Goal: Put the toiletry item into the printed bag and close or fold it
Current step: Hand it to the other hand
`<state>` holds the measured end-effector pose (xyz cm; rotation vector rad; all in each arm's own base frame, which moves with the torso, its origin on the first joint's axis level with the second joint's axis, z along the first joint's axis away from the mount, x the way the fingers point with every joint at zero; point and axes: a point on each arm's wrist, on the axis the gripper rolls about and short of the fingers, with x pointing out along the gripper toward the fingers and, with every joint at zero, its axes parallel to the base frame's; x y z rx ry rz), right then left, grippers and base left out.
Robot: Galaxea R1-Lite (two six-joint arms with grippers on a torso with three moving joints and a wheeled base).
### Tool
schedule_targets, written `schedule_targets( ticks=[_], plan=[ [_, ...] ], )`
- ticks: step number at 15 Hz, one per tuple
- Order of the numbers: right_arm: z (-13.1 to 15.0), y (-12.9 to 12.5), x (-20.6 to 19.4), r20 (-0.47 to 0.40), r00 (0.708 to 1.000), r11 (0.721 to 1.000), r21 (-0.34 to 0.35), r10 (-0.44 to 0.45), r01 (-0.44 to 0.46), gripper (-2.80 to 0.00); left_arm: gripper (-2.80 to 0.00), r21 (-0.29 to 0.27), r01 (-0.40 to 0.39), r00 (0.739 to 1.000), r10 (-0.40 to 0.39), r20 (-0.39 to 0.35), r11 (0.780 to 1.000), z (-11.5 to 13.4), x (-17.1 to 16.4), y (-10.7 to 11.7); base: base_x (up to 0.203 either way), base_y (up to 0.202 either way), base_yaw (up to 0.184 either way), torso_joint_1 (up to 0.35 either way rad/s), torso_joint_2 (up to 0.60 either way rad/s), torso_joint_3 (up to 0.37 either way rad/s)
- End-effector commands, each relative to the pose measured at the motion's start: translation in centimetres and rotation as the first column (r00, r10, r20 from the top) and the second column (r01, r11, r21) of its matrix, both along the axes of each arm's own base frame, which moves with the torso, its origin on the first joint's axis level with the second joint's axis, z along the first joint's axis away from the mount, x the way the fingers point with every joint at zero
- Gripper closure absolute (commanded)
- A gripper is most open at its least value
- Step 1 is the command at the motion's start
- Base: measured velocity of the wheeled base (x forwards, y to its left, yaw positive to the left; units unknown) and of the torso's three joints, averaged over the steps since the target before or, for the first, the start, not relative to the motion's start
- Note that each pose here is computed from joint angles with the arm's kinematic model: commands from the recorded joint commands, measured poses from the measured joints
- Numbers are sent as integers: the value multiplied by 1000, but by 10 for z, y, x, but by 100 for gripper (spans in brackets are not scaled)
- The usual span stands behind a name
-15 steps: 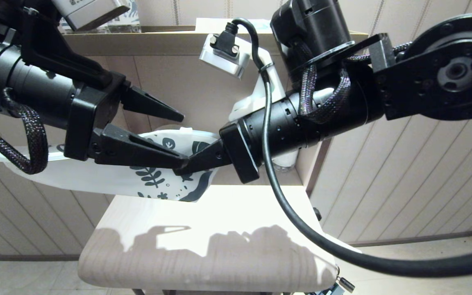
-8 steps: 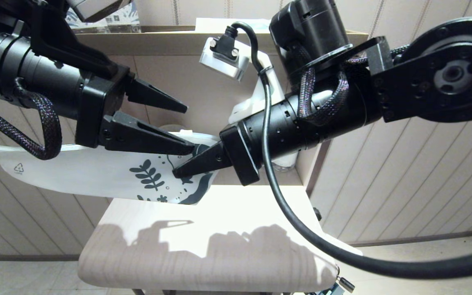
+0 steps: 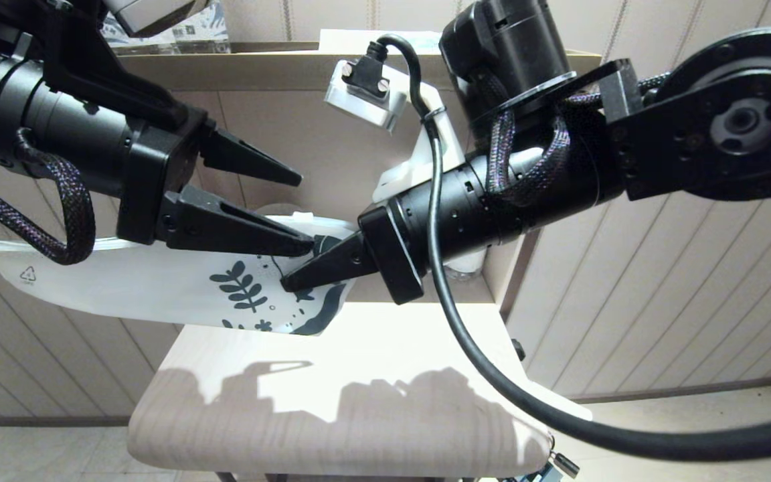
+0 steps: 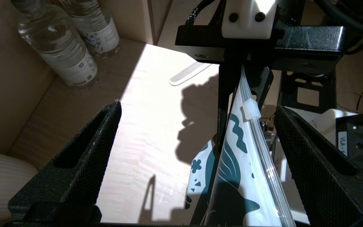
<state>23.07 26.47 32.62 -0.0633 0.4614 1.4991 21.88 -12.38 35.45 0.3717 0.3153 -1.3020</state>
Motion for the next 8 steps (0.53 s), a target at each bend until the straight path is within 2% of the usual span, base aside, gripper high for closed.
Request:
schedule_targets(
  ticks=[1, 3, 4, 8],
  plan=[
    [-1, 0, 1, -3, 1000, 1000, -2, 3, -3, 0, -280, 3, -6, 1000, 6, 11, 1000, 1, 0, 0, 0, 0, 0, 0, 0, 0],
    [-2, 1, 1, -9, 1000, 1000, -4, 3, -3, 0, -280, 17, -34, 999, 34, 27, 999, 4, 0, 0, 0, 0, 0, 0, 0, 0],
    [-2, 0, 1, -11, 1000, 1000, -4, 1, -1, 0, 0, 27, -46, 999, 45, 26, 999, 5, 1, 0, 0, 0, 0, 0, 0, 0],
    [-4, 2, 3, -14, 1000, 1000, -6, 2, -2, 0, 0, 40, -53, 998, 52, 17, 998, 5, 0, 1, 0, 0, 0, 0, 0, 0]
  ],
)
